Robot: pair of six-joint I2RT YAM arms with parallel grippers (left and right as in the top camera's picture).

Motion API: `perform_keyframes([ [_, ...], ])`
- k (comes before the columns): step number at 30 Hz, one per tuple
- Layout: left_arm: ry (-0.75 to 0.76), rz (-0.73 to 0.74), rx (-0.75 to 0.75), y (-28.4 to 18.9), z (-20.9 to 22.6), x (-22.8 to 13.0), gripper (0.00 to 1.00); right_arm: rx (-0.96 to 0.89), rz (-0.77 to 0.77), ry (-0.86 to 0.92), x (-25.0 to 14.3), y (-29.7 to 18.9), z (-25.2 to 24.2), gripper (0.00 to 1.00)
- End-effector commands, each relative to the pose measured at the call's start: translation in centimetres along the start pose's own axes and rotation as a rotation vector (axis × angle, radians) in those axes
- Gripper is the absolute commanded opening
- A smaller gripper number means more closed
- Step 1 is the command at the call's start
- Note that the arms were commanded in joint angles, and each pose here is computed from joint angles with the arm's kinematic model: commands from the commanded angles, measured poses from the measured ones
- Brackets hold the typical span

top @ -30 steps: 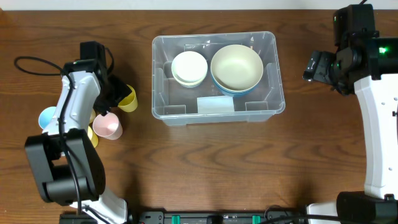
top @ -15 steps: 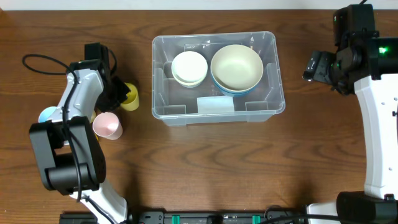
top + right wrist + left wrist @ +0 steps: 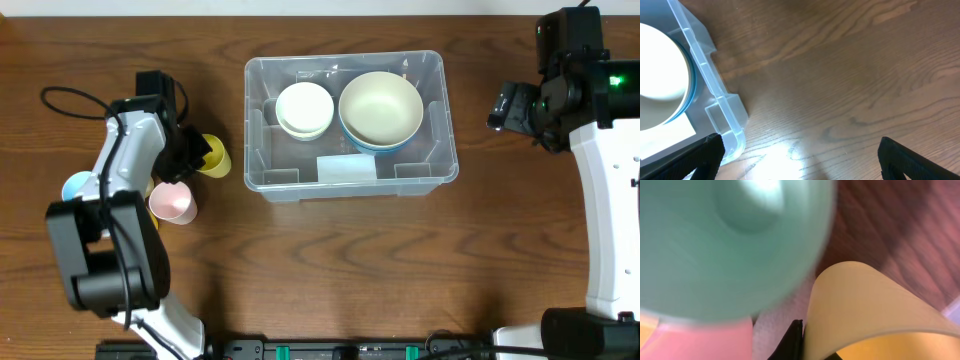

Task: Pack container
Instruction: 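Lower the left gripper and grasp the yellow cup rim, then carry the yellow cup into the container's front middle and release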

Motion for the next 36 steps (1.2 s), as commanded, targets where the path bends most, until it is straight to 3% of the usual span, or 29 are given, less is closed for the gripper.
perform_keyframes([
  [1,0.065,-0.16,-0.063,-6.1,-0.9,1.2,0.06,-0.011,-0.01,0.003,0.2,-0.1,-0.3,0.99],
  [11,0.152,-0.469,-0.177,-17.9,-2.2,-2.4,0.06,-0.011,-0.01,0.003,0.2,-0.1,-0.3,0.99],
  [17,0.429,-0.527,-0.345,-20.5,-8.8,-6.2,0.06,-0.011,-0.01,0.003,0.2,-0.1,-0.3,0.99],
  [22,0.666,-0.515,-0.401,-19.1,-14.6,-8.2,0.06,-0.011,-0.01,0.003,0.2,-0.1,-0.3,0.99],
  [27,0.844,-0.435,-0.403,-14.8,-19.3,-9.6,0.06,-0.011,-0.01,0.002,0.2,-0.1,-0.3,0.99],
  [36,0.896,-0.237,-0.283,-5.9,-21.3,-9.9,0.06,-0.011,-0.01,0.003,0.2,-0.1,-0.3,0.99],
])
Point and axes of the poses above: each gripper's point midway between its finger pads, its own y axis out along the fingers, its own z axis along the line the jaws close on, x = y × z, the point moved 4 cm from there along -y, back along the fingers, and after that the axes turned 11 degrees about y, right-handed, at the moved point
